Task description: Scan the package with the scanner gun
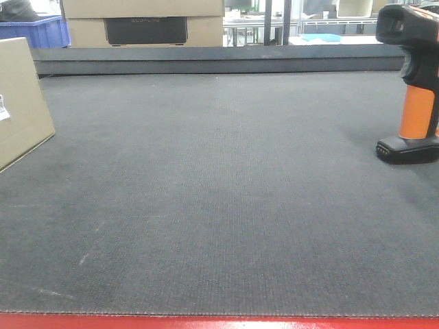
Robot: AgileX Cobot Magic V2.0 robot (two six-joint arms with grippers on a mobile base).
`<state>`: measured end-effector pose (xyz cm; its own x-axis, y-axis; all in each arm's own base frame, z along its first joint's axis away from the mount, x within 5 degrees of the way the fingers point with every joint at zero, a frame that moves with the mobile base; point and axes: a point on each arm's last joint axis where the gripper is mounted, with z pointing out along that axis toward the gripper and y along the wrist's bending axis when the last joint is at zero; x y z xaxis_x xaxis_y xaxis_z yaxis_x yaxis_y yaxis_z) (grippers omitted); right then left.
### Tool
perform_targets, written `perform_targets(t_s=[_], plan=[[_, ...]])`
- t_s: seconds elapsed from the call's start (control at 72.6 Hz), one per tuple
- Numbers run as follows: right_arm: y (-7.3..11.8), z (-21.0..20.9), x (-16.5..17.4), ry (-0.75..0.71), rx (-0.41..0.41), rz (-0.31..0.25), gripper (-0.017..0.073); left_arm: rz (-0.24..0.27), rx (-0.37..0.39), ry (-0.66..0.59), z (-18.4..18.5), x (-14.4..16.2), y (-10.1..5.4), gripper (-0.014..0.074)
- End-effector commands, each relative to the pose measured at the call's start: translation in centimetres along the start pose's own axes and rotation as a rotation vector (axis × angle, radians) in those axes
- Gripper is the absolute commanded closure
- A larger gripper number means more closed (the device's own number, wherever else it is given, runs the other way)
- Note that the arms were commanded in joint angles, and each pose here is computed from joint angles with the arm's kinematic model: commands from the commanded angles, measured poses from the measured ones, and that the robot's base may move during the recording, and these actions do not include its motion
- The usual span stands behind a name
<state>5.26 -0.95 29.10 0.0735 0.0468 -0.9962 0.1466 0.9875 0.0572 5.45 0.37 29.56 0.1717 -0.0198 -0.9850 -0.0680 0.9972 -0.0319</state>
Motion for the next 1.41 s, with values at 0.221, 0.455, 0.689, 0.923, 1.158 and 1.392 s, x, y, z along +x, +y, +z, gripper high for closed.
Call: perform_targets(t_s=[0.221,0.455,0.689,0.923,1.158,1.392], plan=[[0.0,-0.1,-0.1,-0.018,-0.001,-0.004,0.0727,0.004,-0.006,-0.028,-0.1,-0.2,0.0,0.0704],[0.0,-0.1,0.1,0.006,0.006,-0.004,0.0727,0.004,-0.006,-0.028,-0.1,-0.2,0.0,0.0704],[0.6,-0.6,0.7,-0.010,-0.108,-0.107,0.0727,0.004,-0.006,-0.028,-0.1,-0.2,0.0,0.0704],[0.4,-0.8,4.8,-0.019,-0.109,-0.097,0.0727,0.004,-0.006,-0.028,-0.1,-0.2,0.0,0.0704],[0.3,-0.3,7.1,-0.096,-0.098,-0.067,0.0727,0.004,-0.006,-0.028,-0.1,-0.2,0.0,0.0704],[0.3,-0.3,7.6,-0.041,-0.101,-0.070,0.0727,0.004,-0.006,-0.028,-0.1,-0.2,0.0,0.0704]])
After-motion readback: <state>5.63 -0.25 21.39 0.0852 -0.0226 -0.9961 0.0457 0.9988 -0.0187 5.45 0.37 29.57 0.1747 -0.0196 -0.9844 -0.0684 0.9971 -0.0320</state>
